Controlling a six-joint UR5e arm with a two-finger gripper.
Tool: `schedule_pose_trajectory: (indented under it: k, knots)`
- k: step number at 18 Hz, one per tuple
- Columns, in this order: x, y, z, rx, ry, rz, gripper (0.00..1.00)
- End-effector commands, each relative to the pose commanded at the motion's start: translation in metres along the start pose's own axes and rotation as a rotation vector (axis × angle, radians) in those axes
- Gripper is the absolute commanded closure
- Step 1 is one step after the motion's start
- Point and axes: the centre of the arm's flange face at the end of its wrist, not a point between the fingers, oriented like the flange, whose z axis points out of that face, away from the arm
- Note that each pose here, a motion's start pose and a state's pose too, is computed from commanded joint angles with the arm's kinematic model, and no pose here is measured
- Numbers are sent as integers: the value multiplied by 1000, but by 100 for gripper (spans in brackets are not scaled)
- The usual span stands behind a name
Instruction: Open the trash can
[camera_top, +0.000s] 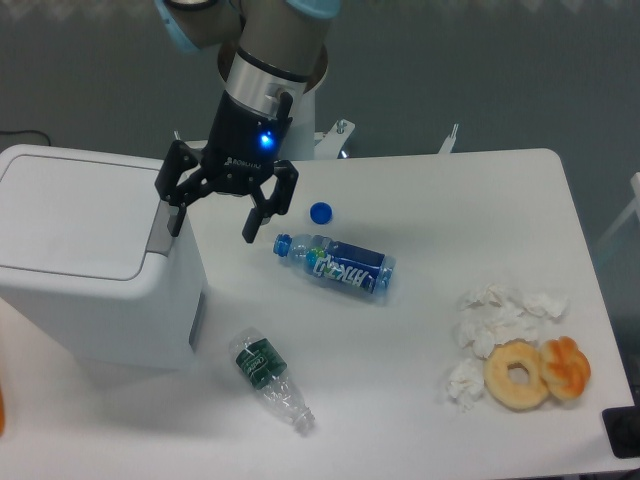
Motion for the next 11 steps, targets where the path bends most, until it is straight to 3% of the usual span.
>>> schedule_pose_trajectory:
  k: [11]
  knots:
    - [-12, 3, 6, -10, -9, -14, 0]
